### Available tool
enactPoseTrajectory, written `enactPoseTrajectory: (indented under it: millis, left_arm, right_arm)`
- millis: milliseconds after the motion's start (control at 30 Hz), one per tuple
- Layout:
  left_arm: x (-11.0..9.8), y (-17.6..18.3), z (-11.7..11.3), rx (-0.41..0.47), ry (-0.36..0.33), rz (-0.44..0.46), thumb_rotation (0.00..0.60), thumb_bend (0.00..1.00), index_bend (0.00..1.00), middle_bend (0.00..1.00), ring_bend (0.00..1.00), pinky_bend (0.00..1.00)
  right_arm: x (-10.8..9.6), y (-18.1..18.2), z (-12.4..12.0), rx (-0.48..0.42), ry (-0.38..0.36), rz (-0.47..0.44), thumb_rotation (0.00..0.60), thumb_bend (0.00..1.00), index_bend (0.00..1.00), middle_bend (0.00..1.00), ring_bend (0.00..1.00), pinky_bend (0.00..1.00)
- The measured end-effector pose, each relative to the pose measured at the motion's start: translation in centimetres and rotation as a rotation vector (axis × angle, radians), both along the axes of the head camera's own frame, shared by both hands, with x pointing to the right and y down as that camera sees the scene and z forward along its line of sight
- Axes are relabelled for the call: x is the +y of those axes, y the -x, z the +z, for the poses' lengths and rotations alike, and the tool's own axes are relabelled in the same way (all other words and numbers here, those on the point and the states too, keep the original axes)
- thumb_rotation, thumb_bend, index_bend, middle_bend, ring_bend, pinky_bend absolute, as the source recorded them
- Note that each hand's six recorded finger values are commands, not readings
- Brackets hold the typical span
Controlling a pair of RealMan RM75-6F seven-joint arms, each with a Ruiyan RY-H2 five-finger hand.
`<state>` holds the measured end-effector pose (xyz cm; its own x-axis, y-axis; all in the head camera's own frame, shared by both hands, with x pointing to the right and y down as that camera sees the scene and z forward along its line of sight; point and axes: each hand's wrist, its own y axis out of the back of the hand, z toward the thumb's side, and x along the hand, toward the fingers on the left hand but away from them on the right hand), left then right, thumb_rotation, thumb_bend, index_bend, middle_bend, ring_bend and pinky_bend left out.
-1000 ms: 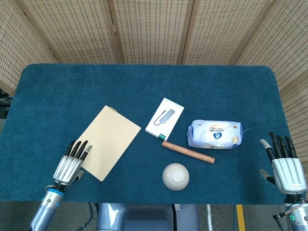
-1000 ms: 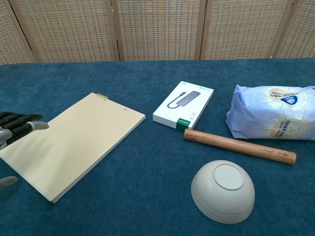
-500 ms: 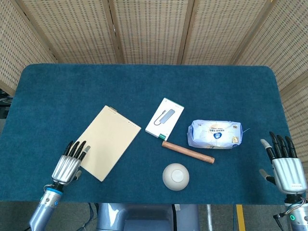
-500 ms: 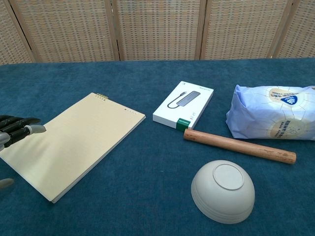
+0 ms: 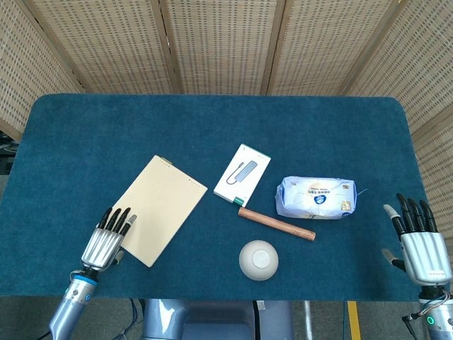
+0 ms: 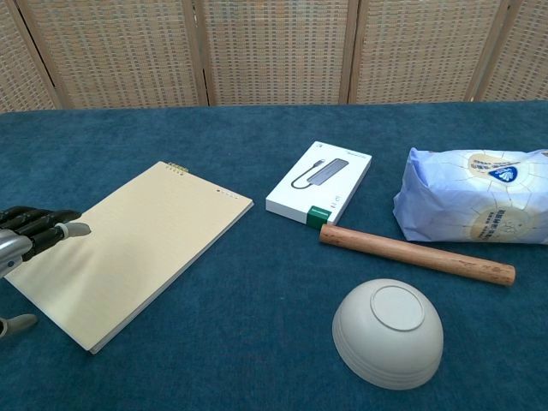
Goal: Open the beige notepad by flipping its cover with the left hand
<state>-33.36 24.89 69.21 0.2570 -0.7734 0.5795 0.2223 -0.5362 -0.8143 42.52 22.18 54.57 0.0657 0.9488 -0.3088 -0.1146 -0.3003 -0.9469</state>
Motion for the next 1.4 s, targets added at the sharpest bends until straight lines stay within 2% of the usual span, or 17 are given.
enactPoseTrajectory:
  millis: [867, 1400]
  left_arm:
    - [-0.3, -0.3, 1.2, -0.014, 0.011, -0.019, 0.600, 0.26, 0.04, 0.00, 0.00, 0.00]
    - [-0.7, -0.9, 1.5, 0.017, -0.035, -0.035, 0.600, 0.30, 0.06, 0.00, 0.00, 0.00]
  right_arm:
    - [0.0, 0.0, 0.0, -0.008, 0.001, 0.004, 0.600, 0.10, 0.14, 0.00, 0.00, 0.00]
    - [0.0, 0.0, 0.0, -0.007, 0.002, 0.002, 0.600, 0.10, 0.14, 0.00, 0.00, 0.00]
